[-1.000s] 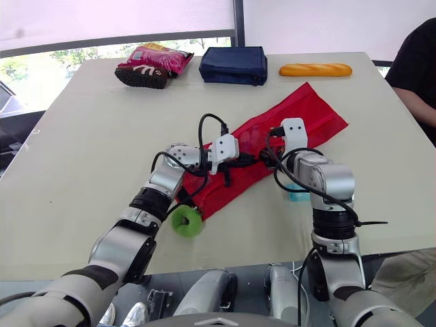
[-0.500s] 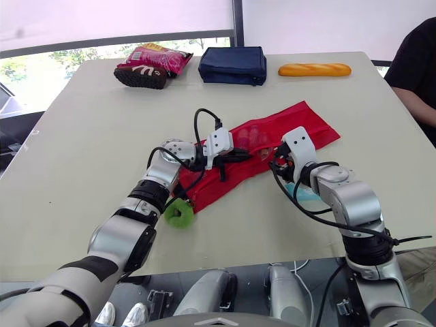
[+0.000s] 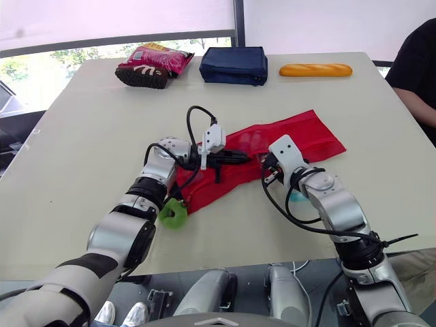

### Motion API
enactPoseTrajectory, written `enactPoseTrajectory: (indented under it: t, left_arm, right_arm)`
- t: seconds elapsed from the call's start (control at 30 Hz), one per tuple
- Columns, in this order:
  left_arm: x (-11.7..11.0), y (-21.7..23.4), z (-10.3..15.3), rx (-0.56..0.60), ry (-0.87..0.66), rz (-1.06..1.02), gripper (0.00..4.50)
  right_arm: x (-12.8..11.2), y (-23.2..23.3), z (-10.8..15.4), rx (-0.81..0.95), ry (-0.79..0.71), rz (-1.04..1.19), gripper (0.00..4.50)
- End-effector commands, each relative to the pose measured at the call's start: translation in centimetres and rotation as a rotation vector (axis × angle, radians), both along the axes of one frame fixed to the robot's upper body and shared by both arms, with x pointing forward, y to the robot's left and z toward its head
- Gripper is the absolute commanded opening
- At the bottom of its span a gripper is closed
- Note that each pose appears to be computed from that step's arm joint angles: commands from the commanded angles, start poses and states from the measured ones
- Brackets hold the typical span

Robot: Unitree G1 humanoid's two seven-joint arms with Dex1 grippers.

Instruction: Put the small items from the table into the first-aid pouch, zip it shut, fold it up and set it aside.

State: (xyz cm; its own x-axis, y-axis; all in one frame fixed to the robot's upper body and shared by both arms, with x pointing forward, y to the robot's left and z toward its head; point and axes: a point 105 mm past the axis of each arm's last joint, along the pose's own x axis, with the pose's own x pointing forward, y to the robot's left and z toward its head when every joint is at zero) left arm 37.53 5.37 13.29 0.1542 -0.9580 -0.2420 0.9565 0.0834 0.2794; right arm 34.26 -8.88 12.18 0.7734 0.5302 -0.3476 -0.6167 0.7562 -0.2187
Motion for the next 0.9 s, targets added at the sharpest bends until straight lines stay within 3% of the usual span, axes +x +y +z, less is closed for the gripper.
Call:
enactPoseTrajectory:
  t: [0.03,0.57,0.77,0.9]
  left_arm:
    - [-0.1,-0.4,1.5,-0.041,-0.041,-0.033,0.00]
    - [-1.0,-1.0,1.2,-0.048,-0.040,-0.088,0.00]
    - [-0.5,-0.5,1.0,-0.032,-0.058,-0.049,0.00]
    - [-0.3,0.1,0.9,-0.013,-0.098,-0.031,0.00]
  right_arm:
    - [0.8,1.0,1.1,0.026,-0.057,0.009,0.03]
    - [4.4,1.8,0.5,0.025,-0.127,-0.055,0.03]
    - [2.4,2.1,1.7,0.057,-0.180,0.051,0.03]
    - [-0.9,1.5,2.8,0.094,-0.188,0.153,0.03]
